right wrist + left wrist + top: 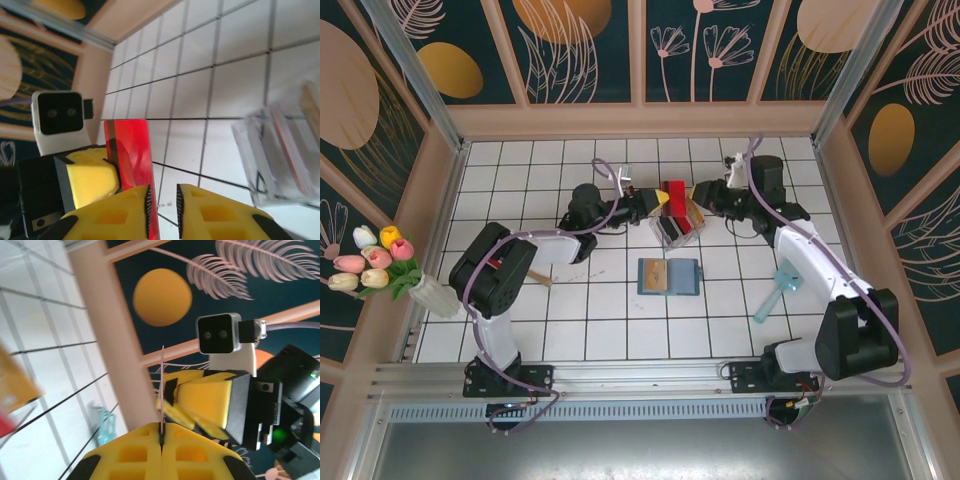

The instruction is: Put the credit cards into the card holder

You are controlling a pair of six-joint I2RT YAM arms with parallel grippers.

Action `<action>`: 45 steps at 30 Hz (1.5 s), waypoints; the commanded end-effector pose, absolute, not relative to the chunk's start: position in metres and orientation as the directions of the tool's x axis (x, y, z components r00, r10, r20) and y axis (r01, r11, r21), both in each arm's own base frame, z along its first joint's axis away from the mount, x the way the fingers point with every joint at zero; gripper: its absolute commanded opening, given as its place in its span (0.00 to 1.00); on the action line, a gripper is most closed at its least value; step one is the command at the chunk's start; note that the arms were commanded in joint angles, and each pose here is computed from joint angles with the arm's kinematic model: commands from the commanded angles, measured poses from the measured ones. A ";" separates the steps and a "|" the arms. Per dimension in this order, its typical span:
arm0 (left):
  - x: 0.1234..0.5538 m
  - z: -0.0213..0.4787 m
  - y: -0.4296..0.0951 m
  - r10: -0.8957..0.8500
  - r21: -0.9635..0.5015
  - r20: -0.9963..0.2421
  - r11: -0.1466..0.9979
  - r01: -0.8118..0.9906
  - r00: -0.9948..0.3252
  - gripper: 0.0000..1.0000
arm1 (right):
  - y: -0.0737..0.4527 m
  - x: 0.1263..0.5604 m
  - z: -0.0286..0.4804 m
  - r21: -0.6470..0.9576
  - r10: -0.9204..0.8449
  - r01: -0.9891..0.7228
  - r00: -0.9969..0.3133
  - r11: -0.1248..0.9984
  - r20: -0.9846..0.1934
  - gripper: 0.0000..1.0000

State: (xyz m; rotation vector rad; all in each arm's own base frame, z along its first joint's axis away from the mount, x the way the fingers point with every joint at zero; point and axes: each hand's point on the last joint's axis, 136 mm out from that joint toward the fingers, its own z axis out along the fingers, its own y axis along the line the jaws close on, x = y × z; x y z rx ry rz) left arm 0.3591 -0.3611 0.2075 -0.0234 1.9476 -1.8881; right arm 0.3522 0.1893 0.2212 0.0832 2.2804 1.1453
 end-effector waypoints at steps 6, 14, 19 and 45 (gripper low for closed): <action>0.316 0.118 -0.335 -0.271 -0.893 -0.290 0.421 0.158 -0.918 0.03 | 0.142 0.299 0.117 0.641 0.387 0.085 -0.854 0.763 -0.347 0.34; 0.279 0.086 -0.341 -0.281 -0.849 -0.289 0.517 0.109 -0.915 0.02 | 0.157 0.265 0.068 0.652 0.395 0.146 -0.883 0.744 -0.253 0.31; 0.273 0.079 -0.343 -0.283 -0.832 -0.308 0.544 0.113 -0.908 0.03 | 0.158 0.260 0.055 0.623 0.392 0.163 -0.885 0.765 -0.250 0.31; 0.257 0.048 -0.363 -0.261 -0.855 -0.242 0.512 0.079 -0.935 0.04 | 0.158 0.251 0.021 0.581 0.369 0.193 -0.908 0.790 -0.200 0.26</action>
